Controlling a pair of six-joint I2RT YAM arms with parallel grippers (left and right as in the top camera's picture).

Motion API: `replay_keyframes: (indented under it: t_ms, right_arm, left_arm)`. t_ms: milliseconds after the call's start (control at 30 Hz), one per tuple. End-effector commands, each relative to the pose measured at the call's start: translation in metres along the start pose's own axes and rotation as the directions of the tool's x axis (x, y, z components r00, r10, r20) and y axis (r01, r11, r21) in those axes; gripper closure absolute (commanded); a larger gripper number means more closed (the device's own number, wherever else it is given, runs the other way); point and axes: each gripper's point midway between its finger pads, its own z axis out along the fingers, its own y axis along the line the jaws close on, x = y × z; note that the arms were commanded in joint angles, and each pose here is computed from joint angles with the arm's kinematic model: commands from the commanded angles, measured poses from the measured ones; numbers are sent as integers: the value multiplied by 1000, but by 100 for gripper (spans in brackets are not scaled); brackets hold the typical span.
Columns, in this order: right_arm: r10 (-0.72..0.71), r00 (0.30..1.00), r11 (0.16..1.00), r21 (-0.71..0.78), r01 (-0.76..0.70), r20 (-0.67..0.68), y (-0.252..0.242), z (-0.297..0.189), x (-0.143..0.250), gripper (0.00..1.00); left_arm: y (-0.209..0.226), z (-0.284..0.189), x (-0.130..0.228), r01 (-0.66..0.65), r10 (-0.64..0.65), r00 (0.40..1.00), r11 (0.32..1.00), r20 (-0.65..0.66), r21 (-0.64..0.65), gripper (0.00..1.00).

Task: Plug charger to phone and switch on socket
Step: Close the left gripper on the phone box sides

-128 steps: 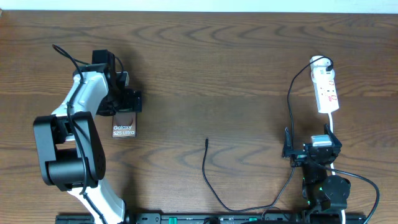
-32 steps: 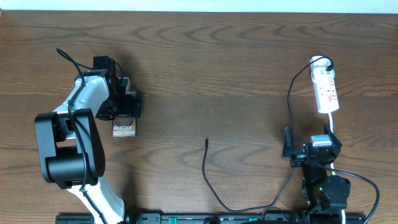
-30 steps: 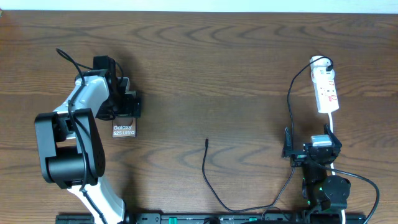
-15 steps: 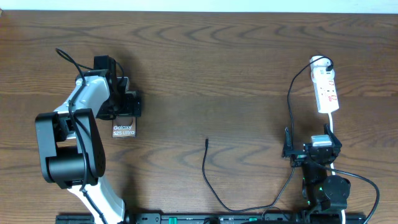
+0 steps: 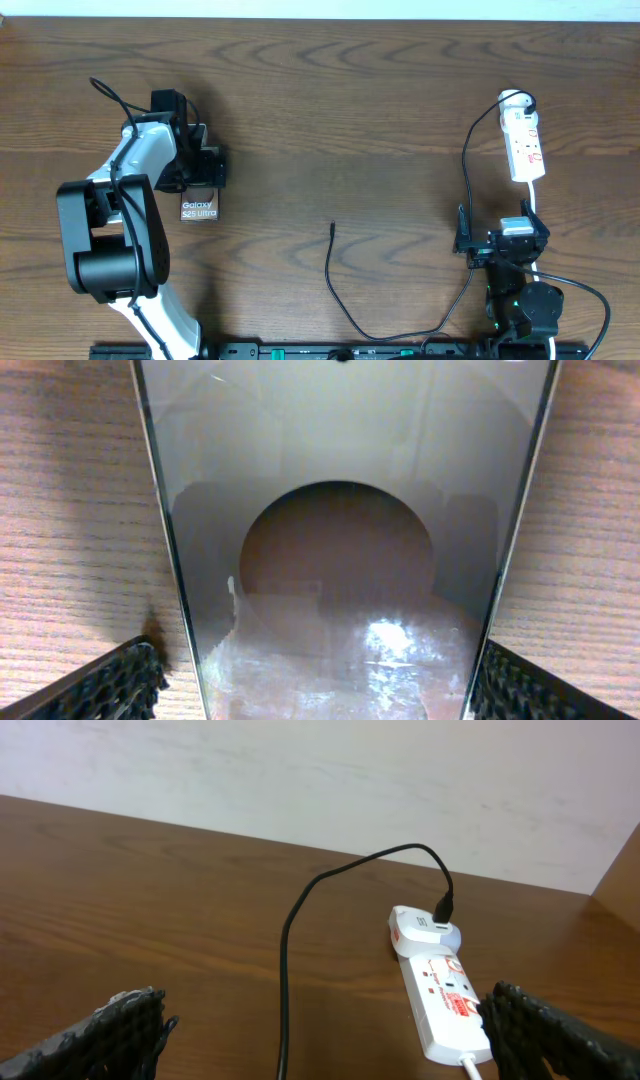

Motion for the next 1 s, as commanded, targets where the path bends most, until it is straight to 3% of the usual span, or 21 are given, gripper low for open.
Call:
replay_keyframes:
  t_ms: [0, 967]
  right_arm:
    - [-11, 1000, 1000, -1, 11, -1, 1, 0, 1, 1]
    - [-11, 1000, 1000, -1, 11, -1, 1, 0, 1, 1]
  left_arm:
    - [-17, 26, 25, 7, 2, 995, 996, -98, 88, 8]
    - [-17, 35, 34, 8, 1, 994, 996, -106, 88, 8]
